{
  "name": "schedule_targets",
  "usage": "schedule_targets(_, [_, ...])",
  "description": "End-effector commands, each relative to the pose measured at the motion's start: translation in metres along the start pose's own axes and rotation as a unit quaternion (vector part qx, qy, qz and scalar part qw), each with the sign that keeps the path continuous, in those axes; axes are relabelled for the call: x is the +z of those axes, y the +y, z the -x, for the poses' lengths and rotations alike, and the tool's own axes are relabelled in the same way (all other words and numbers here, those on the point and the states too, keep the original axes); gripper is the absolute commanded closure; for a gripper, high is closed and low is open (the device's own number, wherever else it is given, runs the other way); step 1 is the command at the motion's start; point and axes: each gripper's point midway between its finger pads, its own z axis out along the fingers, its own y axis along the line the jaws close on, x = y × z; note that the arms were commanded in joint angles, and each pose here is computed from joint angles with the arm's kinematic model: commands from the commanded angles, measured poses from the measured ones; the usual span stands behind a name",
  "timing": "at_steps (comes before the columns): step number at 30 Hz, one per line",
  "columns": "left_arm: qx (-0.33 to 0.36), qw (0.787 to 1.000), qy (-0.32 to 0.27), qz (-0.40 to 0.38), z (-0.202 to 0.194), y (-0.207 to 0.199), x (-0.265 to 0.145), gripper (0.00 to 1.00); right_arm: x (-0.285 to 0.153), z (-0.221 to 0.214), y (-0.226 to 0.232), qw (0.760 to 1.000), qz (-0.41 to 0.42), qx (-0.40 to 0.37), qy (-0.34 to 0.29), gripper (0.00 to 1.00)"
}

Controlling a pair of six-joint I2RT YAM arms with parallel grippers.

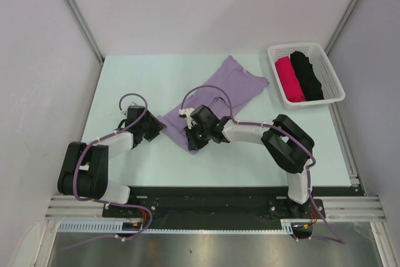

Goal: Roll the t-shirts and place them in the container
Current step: Roll the T-shirt to the center of the board.

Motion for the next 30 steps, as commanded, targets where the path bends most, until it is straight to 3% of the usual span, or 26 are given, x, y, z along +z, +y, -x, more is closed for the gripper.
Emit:
schedule_targets(1, [-0.014, 0.999, -0.036, -0.011, 0.015, -0.003, 0.001, 0.48, 0.007, -0.022, -0.014, 0.999, -0.019, 0.01, 0.03, 0.85])
schedule_targets(15, [-0.026, 0.997, -0.072, -0.03, 0.035, -0.005, 0.008, 0.45, 0.008, -0.025, -0.017, 0.999, -0.022, 0.009, 0.035, 0.85])
schedule_targets(24, [-0.006, 0.999, -0.052, 0.014, 0.037, 0.001, 0.023, 0.58, 0.007, -0.022, -0.016, 0.999, -0.024, 0.007, 0.03, 0.85])
schedule_targets(27, [0.01, 0.998, -0.049, 0.039, 0.038, 0.003, 0.026, 0.66, 0.005, -0.02, -0.018, 0.999, -0.03, 0.005, 0.026, 0.85])
schedule_targets(30, [0.035, 0.997, -0.037, 0.065, 0.037, 0.002, 0.025, 0.81, 0.0, -0.017, -0.02, 0.999, -0.043, -0.003, 0.015, 0.8])
